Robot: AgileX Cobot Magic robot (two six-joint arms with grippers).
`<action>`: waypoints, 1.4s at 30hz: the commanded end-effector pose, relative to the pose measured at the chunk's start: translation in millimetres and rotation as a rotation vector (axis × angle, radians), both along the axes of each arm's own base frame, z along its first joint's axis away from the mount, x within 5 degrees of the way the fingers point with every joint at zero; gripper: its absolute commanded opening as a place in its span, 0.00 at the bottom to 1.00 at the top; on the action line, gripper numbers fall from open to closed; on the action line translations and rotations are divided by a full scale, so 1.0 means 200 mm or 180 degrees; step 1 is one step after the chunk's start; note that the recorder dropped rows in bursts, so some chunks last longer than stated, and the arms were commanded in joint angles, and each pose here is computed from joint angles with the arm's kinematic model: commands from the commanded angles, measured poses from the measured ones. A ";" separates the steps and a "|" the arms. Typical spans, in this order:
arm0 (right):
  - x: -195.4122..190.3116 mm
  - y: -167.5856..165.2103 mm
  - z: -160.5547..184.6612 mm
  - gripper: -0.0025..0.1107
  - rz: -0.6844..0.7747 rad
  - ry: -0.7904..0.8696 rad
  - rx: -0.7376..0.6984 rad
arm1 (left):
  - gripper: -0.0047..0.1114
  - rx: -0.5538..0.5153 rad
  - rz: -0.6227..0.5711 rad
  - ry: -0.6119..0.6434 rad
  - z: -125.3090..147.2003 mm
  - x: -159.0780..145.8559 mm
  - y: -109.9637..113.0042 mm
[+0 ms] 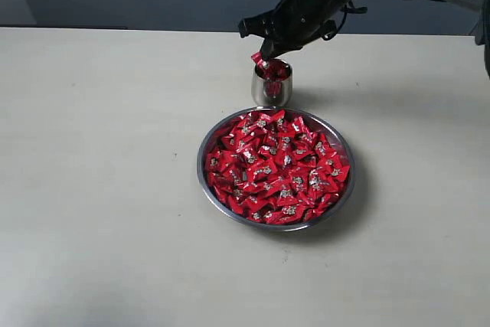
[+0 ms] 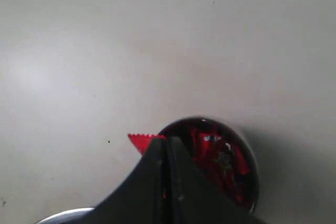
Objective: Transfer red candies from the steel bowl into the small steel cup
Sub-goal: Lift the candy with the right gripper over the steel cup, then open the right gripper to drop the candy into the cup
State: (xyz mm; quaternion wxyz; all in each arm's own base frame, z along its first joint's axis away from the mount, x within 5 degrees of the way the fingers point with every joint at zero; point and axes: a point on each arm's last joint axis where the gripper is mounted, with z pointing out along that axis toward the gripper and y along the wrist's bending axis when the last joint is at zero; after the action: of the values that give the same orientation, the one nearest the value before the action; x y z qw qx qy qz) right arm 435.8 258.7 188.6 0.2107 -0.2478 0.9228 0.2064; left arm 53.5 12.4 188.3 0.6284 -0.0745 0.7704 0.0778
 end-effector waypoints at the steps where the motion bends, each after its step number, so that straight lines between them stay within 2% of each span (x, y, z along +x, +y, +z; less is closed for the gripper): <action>1: 0.01 0.00 -0.02 0.01 0.0053 0.0044 -0.0052 | 0.04 -0.0002 0.0005 -0.0009 0.00 0.00 0.00; 10: 0.03 -0.04 -0.05 0.01 0.0093 -0.0032 -0.0358 | 0.04 -0.0002 0.0005 -0.0009 0.00 0.00 0.00; 30: 0.04 -0.03 -0.05 0.02 0.0073 -0.0111 -0.0326 | 0.04 -0.0002 0.0005 -0.0009 0.00 0.00 0.00; 32: 0.04 -0.03 -0.05 0.08 0.0103 -0.0126 -0.0337 | 0.04 -0.0002 0.0005 -0.0009 0.00 0.00 0.00; 34: 0.04 -0.03 -0.05 0.27 0.0106 -0.0126 -0.0332 | 0.04 -0.0002 0.0005 -0.0009 0.00 0.00 0.00; 35: 0.04 -0.03 -0.05 0.30 0.0106 -0.0126 -0.0332 | 0.04 -0.0002 0.0005 -0.0009 0.00 0.00 0.00; 42: 0.03 -0.03 -0.04 0.31 0.0086 -0.0117 -0.0269 | 0.04 -0.0002 0.0005 -0.0009 0.00 0.00 0.00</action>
State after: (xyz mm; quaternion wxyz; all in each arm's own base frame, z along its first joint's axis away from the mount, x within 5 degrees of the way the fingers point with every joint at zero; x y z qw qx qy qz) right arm 439.9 254.4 178.5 0.2036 -0.2731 0.9258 0.1638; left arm 53.5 12.4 188.3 0.6284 -0.0745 0.7704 0.0778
